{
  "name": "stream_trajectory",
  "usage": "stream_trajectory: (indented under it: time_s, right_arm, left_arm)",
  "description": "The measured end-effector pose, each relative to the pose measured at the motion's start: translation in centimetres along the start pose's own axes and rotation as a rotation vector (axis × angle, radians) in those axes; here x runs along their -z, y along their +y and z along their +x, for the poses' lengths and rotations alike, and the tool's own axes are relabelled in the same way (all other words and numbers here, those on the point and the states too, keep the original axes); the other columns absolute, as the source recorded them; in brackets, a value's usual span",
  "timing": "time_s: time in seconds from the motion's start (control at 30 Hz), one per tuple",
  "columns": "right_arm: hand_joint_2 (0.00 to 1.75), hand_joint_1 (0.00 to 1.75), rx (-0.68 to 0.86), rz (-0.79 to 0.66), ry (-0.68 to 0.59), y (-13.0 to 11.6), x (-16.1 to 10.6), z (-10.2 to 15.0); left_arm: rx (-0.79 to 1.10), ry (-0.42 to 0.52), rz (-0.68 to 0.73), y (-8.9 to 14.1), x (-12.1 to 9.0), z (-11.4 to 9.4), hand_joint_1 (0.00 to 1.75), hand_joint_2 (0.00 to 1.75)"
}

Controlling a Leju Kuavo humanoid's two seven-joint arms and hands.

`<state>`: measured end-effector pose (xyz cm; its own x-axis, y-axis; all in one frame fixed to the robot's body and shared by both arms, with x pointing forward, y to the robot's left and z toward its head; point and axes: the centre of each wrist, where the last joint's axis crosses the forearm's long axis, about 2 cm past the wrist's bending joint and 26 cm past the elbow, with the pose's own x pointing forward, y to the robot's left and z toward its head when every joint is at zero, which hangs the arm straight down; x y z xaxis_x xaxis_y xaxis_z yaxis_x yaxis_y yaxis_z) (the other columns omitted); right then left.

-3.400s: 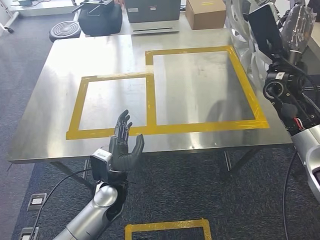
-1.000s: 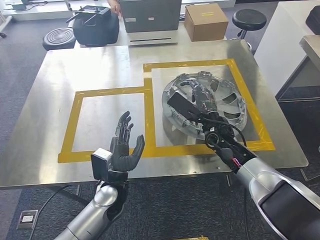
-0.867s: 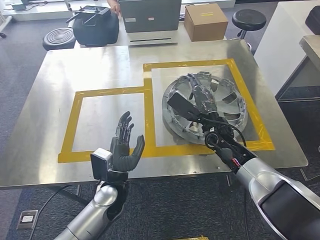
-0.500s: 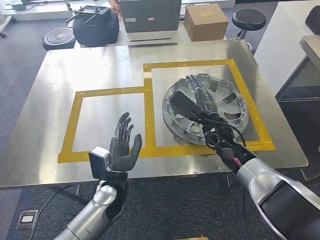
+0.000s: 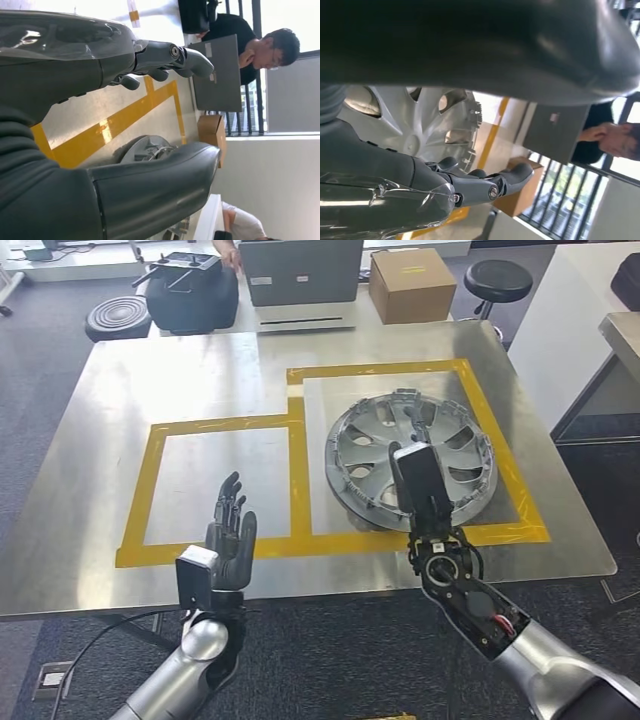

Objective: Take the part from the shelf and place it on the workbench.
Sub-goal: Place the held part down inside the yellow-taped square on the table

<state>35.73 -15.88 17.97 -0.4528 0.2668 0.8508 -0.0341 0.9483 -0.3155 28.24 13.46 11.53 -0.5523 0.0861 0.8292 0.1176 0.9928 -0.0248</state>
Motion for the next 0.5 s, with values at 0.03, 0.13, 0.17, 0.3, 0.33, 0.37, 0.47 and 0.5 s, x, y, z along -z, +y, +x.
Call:
stream_trajectory:
  time_s: [0.03,0.13,0.17,0.3,0.33,0.37,0.47,0.5]
  right_arm:
    - [0.0,0.0,0.003,0.001,-0.02,0.2,-1.0,0.3]
    - [0.0,0.0,0.045,0.017,-0.04,0.6,-3.8,1.0]
    - [0.0,0.0,0.065,0.02,-0.037,0.7,-4.7,1.2]
    - [0.0,0.0,0.119,0.016,-0.034,0.5,-6.9,1.9]
    - [0.0,0.0,0.128,0.01,-0.033,0.3,-7.3,2.0]
    - [0.0,0.0,0.136,0.002,-0.032,0.2,-7.6,2.2]
    - [0.0,0.0,0.148,-0.019,-0.024,-0.4,-8.5,2.6]
    - [0.0,0.0,0.15,-0.023,-0.023,-0.6,-8.7,2.8]
  left_arm:
    - [0.009,-0.005,0.003,0.1,-0.1,0.1,0.0,0.0]
    - [0.024,-0.018,0.006,0.2,-0.4,0.3,0.0,0.0]
    - [0.025,-0.021,0.005,0.2,-0.5,0.4,0.0,0.0]
    - [0.022,-0.028,0.002,0.3,-0.8,0.6,0.0,0.0]
    - [0.019,-0.03,0.0,0.3,-0.8,0.7,0.0,0.0]
    - [0.017,-0.033,-0.002,0.3,-0.8,0.8,0.0,0.0]
    - [0.013,-0.038,-0.005,0.2,-0.7,0.9,0.0,0.0]
    - [0.012,-0.038,-0.006,0.2,-0.7,0.9,0.0,0.0]
